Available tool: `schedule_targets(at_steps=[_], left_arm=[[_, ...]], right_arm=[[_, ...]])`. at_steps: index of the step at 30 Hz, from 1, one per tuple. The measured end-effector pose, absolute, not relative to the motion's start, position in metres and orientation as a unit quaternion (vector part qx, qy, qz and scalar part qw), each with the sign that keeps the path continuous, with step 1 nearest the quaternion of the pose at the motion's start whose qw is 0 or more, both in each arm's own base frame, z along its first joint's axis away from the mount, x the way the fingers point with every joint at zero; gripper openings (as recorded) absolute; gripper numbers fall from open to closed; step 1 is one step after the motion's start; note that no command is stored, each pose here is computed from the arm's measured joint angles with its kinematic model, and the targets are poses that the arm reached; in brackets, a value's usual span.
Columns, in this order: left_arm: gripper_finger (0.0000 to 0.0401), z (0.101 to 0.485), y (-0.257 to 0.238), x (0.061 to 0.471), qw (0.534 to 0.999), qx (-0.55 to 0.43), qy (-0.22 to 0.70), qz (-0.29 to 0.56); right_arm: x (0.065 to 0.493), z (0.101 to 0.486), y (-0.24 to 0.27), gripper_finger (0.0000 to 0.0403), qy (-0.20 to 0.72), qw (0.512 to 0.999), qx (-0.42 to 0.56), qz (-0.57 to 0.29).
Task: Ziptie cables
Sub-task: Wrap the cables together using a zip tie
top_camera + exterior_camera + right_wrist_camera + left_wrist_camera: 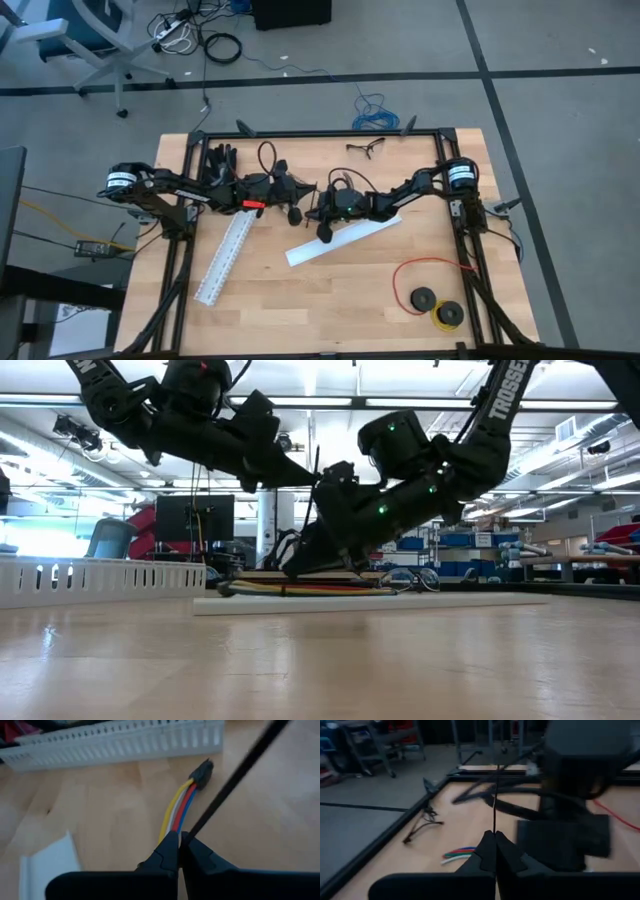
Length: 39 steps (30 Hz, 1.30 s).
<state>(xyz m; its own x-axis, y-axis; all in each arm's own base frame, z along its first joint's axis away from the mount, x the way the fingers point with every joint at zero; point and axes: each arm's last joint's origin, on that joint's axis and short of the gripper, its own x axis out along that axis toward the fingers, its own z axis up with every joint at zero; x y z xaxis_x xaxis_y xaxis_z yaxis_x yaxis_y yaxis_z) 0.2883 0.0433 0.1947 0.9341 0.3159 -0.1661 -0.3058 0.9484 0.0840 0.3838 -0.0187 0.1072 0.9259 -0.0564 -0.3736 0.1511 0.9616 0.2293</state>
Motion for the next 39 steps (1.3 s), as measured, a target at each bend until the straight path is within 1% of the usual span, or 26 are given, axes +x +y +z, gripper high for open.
schedule_targets(at_steps=[11, 22, 28, 32, 35, 39], left_arm=[[0.0000, 0.2006, 0.0486, 0.2865, 0.962, 0.058, 0.070, 0.258], [0.0000, 0.2033, 0.0519, 0.2845, 0.941, 0.070, 0.064, 0.323], [0.0000, 0.2033, 0.0523, 0.2843, 0.940, 0.070, 0.065, 0.328], [0.0005, 0.2023, 0.0510, 0.2846, 0.941, 0.068, 0.071, 0.325], [0.0019, 0.2012, 0.0498, 0.2849, 0.945, 0.049, 0.073, 0.315], [0.0046, 0.1935, 0.0484, 0.2847, 0.951, 0.036, 0.109, 0.286]], right_arm=[[0.3833, 0.1062, -0.0129, 0.0009, 0.196, 0.971, 0.127, -0.044], [0.3813, 0.1018, -0.0121, 0.0008, 0.222, 0.966, 0.129, -0.035], [0.3811, 0.1014, -0.0122, 0.0009, 0.224, 0.966, 0.128, -0.036], [0.3823, 0.1041, -0.0128, 0.0017, 0.208, 0.971, 0.116, -0.033], [0.3825, 0.1048, -0.0121, 0.0031, 0.204, 0.973, 0.104, -0.026], [0.3828, 0.1055, -0.0119, 0.0065, 0.201, 0.974, 0.099, -0.018]])
